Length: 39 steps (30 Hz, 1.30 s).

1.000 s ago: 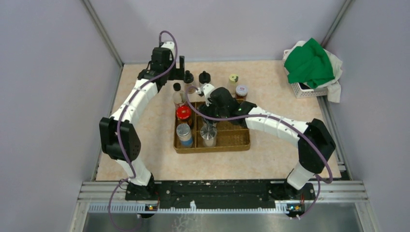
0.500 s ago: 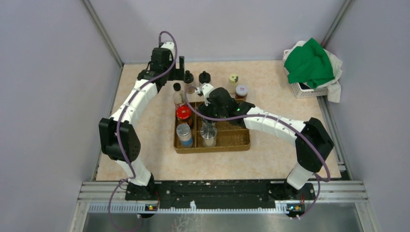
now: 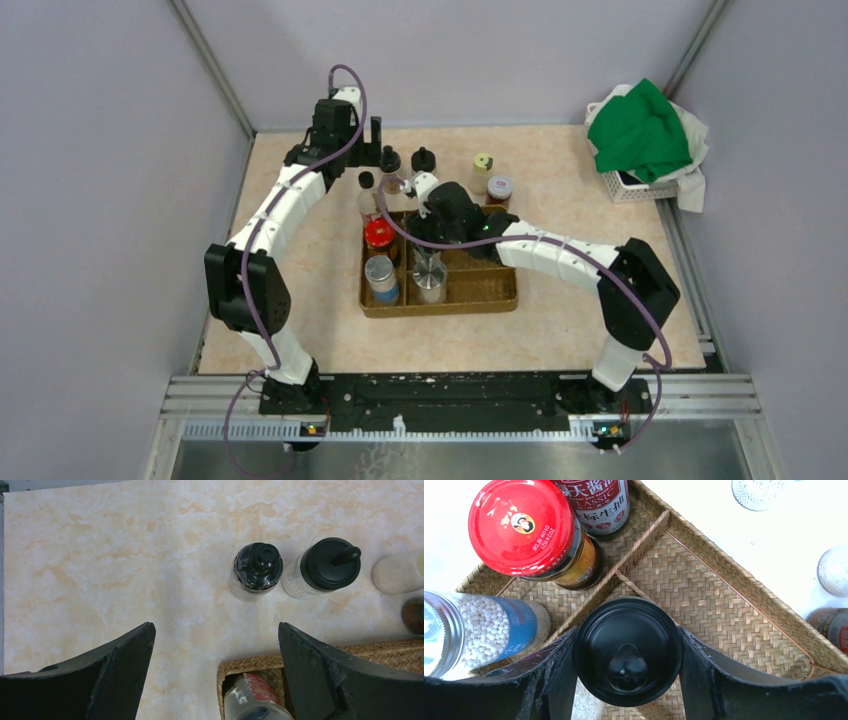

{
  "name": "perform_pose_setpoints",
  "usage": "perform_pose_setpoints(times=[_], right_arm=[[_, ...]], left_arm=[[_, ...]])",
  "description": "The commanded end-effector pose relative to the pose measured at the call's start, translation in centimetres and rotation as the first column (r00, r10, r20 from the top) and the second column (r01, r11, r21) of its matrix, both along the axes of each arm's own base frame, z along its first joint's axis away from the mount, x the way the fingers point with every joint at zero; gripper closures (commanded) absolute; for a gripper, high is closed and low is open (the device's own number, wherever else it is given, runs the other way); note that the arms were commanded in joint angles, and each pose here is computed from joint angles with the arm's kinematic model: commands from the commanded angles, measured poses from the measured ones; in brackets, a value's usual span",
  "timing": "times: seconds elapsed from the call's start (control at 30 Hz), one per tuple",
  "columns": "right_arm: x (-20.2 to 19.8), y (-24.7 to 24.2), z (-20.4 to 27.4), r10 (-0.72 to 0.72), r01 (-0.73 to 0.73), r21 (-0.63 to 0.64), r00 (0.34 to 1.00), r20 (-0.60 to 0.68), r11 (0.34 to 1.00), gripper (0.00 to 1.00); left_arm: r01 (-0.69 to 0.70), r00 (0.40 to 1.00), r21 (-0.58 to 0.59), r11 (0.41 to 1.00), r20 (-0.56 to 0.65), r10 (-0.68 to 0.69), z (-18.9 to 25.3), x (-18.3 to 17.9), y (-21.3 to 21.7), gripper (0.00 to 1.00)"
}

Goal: Organize the condiment bottles
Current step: Place the bottle in the storage box.

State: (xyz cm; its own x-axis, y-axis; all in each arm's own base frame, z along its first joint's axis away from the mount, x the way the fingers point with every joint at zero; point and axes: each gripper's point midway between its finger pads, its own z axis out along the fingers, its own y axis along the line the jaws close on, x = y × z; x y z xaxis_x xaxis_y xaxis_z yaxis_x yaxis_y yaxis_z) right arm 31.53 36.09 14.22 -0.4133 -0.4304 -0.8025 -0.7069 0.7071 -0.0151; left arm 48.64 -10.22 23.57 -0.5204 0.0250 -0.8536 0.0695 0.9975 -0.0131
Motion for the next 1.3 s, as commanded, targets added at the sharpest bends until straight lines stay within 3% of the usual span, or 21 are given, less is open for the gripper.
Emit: perform_pose_setpoints(times=[0.0,0.77,1.27], right_arm=[[1.2,1.7,1.7,-0.002,-0.001,0.047,0.998,0.059,0.999,0.64],[1.6,0.8,-0.7,-0.04,0.041,-0.007,0.998,0.039,0.999,0.55],[1.7,1.1,0.4,-0.034,0.034,0.011,0.998,0.047,0.999,0.26]], left_arm=[[-0.009,0.998,-0.016,1.0,0.066,0.01,2.6,-0.2,0.3,0.01],[-0.009,0.998,-0.017,1.0,0.067,0.01,2.7,-0.4,0.4,0.01],[-0.011,0.997,-0.015,1.0,0.071,0.012,2.9,-0.5,0.4,0.01]])
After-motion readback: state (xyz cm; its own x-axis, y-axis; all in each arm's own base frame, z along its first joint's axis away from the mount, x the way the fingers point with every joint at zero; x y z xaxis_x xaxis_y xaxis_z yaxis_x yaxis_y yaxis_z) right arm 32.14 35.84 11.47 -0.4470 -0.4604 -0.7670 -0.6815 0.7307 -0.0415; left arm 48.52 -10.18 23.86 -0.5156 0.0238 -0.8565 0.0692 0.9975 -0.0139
